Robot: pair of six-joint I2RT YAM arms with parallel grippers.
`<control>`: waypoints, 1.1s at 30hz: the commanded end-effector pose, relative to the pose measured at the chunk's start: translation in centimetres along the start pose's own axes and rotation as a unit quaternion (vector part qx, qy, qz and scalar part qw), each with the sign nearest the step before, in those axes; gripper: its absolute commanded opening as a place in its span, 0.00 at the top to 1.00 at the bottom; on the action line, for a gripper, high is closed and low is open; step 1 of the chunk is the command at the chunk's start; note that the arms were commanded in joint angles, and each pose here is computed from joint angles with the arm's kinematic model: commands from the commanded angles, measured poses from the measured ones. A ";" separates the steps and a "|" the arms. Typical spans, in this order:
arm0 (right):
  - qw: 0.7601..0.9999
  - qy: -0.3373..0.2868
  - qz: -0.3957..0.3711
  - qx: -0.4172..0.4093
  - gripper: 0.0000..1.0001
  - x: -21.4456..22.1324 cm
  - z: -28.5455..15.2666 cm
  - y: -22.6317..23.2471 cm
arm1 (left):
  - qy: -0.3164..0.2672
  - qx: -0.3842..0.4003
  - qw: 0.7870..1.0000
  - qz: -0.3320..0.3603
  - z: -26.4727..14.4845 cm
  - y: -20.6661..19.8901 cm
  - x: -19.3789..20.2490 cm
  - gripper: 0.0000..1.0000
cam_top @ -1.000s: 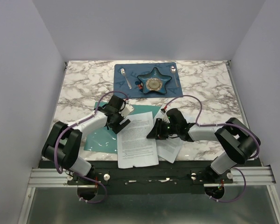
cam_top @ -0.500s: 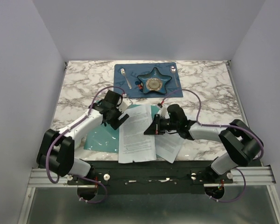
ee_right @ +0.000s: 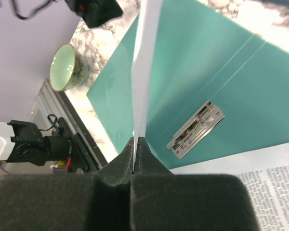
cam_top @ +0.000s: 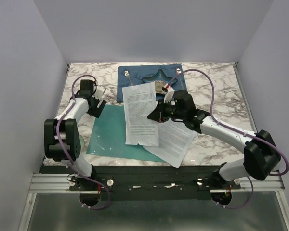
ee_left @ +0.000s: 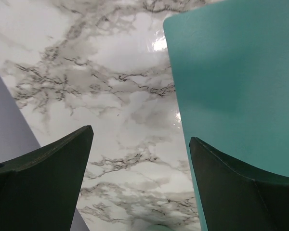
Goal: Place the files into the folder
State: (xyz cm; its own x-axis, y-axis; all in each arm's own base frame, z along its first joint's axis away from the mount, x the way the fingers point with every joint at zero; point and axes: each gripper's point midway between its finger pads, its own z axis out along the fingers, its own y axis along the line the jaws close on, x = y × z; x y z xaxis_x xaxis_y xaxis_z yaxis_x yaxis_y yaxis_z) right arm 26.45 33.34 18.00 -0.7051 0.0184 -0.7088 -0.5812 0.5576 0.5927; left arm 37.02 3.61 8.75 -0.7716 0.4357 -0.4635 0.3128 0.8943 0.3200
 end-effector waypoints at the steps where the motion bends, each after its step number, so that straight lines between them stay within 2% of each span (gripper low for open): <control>1: 0.998 0.011 -0.032 0.047 0.99 -0.4 -0.2 -1.5 | 0.029 -0.043 0.998 -0.029 2.5 2.6 0.1 0.06; 6: 0.998 0.008 -0.036 0.052 0.99 -0.6 -0.5 -1.7 | 0.044 -0.075 0.996 -0.025 4.1 4.0 0.2 0.08; 11: 0.998 0.013 -0.036 0.048 0.99 -0.4 -0.4 -1.6 | 0.063 -0.065 0.996 -0.016 5.7 3.2 1.2 0.08; 21: 0.998 0.015 -0.036 0.057 0.99 0.0 -0.5 -2.1 | 0.117 -0.002 0.992 0.036 7.0 -0.7 5.3 0.10; 33: 0.994 -0.004 -0.023 0.107 0.99 1.0 -3.6 -4.1 | 0.093 0.096 0.987 0.091 4.6 -7.2 4.3 0.09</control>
State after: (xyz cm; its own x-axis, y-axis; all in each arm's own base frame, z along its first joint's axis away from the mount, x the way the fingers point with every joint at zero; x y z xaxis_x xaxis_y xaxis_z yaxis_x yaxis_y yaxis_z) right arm 26.52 29.87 16.28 -0.6880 -0.0269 -0.7252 -0.5452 0.6788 0.4920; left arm 38.31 2.89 3.49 -0.7734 0.5419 -0.3290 0.4200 0.8267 0.3745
